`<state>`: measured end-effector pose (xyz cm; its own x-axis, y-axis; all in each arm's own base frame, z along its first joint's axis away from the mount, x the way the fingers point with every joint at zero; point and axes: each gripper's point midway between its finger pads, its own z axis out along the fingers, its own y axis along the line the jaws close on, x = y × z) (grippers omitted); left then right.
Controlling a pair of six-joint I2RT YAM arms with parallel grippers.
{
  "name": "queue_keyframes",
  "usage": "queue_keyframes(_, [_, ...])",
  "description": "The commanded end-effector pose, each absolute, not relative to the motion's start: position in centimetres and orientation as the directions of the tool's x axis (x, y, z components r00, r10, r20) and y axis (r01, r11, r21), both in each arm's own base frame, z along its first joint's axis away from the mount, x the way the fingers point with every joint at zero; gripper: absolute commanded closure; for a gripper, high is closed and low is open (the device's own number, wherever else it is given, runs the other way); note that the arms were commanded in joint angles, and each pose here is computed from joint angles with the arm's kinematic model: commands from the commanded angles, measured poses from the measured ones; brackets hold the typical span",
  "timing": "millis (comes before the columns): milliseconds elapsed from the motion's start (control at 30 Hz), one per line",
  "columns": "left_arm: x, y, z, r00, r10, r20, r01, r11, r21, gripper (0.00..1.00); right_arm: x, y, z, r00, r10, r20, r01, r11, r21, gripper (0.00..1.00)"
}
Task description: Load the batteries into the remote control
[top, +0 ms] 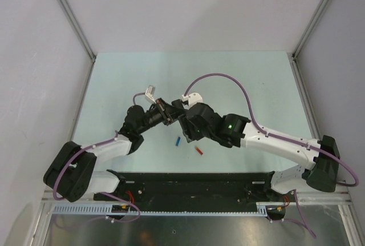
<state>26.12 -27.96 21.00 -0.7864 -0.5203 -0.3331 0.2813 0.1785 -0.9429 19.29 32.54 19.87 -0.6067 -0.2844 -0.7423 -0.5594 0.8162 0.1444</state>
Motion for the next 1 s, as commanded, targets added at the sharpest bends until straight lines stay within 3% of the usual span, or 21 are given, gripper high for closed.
queue_keyframes(0, [26.6,-28.3,24.5,-0.765,-0.535,-0.359,0.357,0.112,-0.927,1.00,19.5,33.4,21.4,-0.586,-0.272,-0.763,-0.575,0.803,0.156,0.43])
queue_keyframes(200, [26.5,-28.2,24.5,-0.764,-0.536,-0.360,0.360,0.109,-0.927,1.00,19.4,33.5,21.1,-0.591,-0.278,-0.757,-0.576,0.803,0.155,0.39])
queue_keyframes(400, [26.4,-28.2,24.6,-0.763,-0.536,-0.361,0.362,0.108,-0.926,1.00,19.4,33.4,21.3,-0.591,-0.275,-0.758,-0.575,0.803,0.157,0.47])
queue_keyframes(633, [27.0,-28.0,24.3,-0.750,-0.551,-0.367,0.362,0.122,-0.924,1.00,19.0,32.8,22.2,-0.588,-0.259,-0.766,-0.571,0.804,0.166,0.62])
queue_keyframes(967, [28.4,-27.9,24.2,-0.733,-0.566,-0.378,0.365,0.142,-0.920,1.00,17.8,31.6,23.3,-0.594,-0.248,-0.765,-0.567,0.804,0.179,0.62])
